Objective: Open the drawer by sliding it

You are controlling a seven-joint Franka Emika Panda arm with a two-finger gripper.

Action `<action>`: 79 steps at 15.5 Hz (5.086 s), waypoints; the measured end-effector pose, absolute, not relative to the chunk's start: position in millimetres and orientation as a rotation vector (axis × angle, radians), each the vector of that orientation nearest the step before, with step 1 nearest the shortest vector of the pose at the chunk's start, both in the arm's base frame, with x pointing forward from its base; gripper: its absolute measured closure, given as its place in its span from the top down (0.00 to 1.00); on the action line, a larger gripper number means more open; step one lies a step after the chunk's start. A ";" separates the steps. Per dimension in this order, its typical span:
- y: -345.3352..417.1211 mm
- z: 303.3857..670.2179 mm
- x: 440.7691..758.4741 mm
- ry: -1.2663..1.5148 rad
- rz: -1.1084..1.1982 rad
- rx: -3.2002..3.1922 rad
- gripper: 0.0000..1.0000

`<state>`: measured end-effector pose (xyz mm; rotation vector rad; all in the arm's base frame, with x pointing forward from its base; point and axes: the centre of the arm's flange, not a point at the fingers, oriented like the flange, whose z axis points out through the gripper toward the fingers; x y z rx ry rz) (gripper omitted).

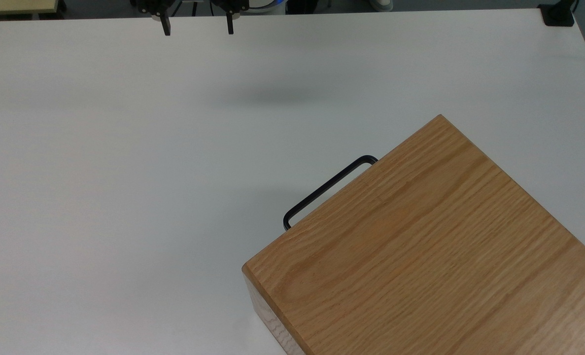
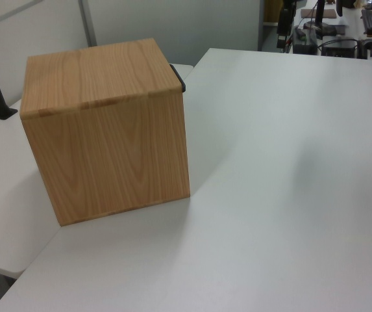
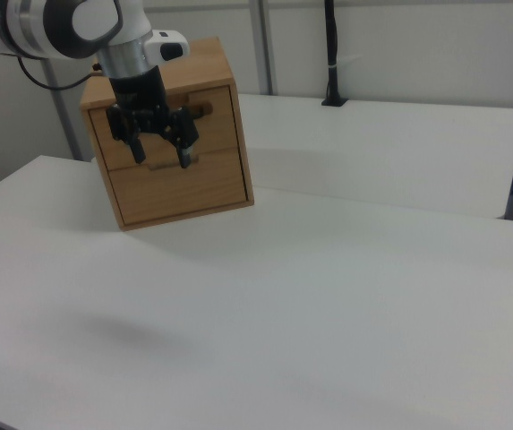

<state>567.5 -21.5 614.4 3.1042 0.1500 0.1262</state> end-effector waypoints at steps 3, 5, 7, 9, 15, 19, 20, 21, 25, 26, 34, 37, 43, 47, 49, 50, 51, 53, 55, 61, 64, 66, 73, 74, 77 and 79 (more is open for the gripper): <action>-23.4 614.4 567.4 0.140 0.127 3.110 1.00; -24.2 614.4 567.3 0.137 0.128 3.113 1.00; -24.4 614.4 567.3 0.136 0.128 3.113 1.00; -24.4 614.4 567.3 0.136 0.128 3.113 1.00; -24.4 614.4 567.3 0.136 0.128 3.113 1.00; -24.4 614.4 567.3 0.136 0.128 3.113 1.00; -24.4 614.4 567.3 0.136 0.128 3.113 1.00; -24.4 614.4 567.3 0.136 0.128 3.113 1.00; -24.6 614.3 567.3 0.135 0.128 3.113 1.00; -24.6 614.4 567.3 0.135 0.128 3.113 1.00; -23.3 613.3 566.7 0.139 0.116 3.114 1.00; -23.1 611.3 564.8 0.158 0.086 3.116 1.00; -22.3 605.9 566.8 0.149 0.066 3.118 1.00; -7.7 614.4 579.9 -0.153 0.239 3.126 0.98; 13.3 614.1 590.6 -0.462 0.337 3.119 0.98; 25.5 612.1 597.9 -0.624 0.394 3.109 0.99; 40.2 606.9 608.2 -0.850 0.456 3.087 0.99; 52.1 594.2 626.1 -1.264 0.518 3.034 0.96; 54.1 591.5 637.4 -1.494 0.553 3.054 0.95; 53.9 560.7 671.4 -1.839 0.610 3.100 0.59; 67.1 543.0 687.7 -1.851 0.633 3.104 0.55; 77.1 540.4 693.2 -1.863 0.672 3.110 0.55; 103.6 535.8 696.3 -1.854 0.661 3.146 0.56; 112.0 532.2 699.8 -1.850 0.648 3.158 0.56; 122.5 520.8 709.3 -1.863 0.622 3.160 0.54; 121.7 518.5 713.8 -1.874 0.623 3.155 0.53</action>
